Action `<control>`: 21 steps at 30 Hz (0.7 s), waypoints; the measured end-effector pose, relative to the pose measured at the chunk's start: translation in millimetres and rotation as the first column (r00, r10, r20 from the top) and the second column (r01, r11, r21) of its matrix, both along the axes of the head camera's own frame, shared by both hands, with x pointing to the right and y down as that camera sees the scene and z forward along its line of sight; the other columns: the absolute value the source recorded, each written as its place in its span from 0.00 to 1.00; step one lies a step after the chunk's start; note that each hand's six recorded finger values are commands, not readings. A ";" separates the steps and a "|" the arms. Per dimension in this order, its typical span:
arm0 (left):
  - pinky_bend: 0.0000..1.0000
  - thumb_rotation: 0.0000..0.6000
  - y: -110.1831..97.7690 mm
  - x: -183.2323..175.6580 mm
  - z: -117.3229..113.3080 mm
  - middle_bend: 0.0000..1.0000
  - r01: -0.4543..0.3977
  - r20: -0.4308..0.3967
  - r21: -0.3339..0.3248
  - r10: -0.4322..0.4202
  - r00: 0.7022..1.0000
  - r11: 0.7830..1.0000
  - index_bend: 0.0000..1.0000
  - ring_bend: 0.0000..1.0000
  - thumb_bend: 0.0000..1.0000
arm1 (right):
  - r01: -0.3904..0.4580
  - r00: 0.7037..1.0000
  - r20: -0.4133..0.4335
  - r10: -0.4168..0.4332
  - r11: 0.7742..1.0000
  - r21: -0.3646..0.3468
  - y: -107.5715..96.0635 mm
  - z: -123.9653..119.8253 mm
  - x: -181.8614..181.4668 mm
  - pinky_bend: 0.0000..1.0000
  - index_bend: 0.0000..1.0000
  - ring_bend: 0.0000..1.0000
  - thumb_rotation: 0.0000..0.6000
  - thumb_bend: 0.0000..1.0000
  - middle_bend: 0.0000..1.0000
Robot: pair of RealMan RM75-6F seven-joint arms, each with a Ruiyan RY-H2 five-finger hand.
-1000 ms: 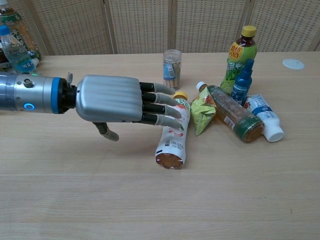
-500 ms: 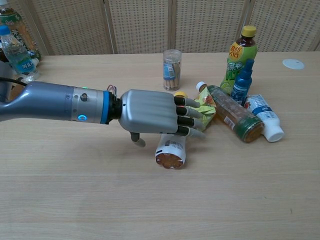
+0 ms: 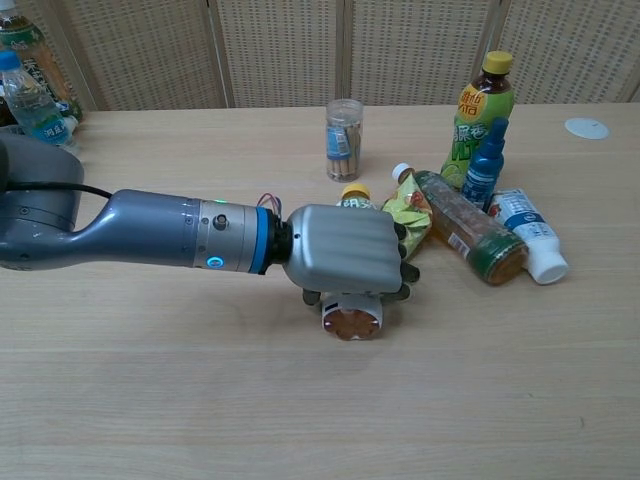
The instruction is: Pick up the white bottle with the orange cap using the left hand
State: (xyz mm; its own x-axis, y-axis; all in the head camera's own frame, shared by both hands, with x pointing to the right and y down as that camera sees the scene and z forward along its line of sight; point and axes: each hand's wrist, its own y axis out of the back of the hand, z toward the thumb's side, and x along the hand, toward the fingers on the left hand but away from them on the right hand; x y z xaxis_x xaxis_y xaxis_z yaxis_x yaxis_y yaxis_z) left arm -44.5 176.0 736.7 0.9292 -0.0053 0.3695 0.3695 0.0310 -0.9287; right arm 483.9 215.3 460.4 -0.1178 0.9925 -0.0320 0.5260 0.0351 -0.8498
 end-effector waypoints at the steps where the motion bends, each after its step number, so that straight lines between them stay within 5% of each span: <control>1: 0.52 1.00 0.9 0.6 -1.3 0.58 0.000 -0.011 0.002 0.000 1.000 1.000 0.71 0.68 0.14 | 0.002 1.000 0.001 -0.002 1.000 0.000 0.1 0.0 -0.3 0.00 0.00 0.00 1.00 0.00 0.00; 12: 0.57 1.00 -14.1 -3.2 -34.1 0.59 0.029 -0.127 0.031 -0.025 0.992 0.999 0.73 0.67 0.16 | 0.017 1.000 -0.010 -0.017 1.000 -0.011 1.1 2.9 -5.2 0.00 0.00 0.00 1.00 0.00 0.00; 21: 0.57 1.00 -45.5 -23.8 -97.1 0.59 0.073 -0.220 0.098 -0.050 0.974 0.992 0.73 0.67 0.16 | 0.038 0.999 -0.016 -0.038 0.999 -0.016 2.8 4.0 -12.6 0.00 0.00 0.00 1.00 0.00 0.00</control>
State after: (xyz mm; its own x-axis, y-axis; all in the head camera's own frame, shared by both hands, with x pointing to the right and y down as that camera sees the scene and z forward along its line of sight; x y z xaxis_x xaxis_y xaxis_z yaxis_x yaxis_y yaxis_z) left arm -68.3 130.4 639.7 0.9838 -0.0927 0.1535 0.1638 0.1164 -0.9796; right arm 471.3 218.1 464.4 -0.0804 0.9957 -0.0456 0.5130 0.0022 -0.8584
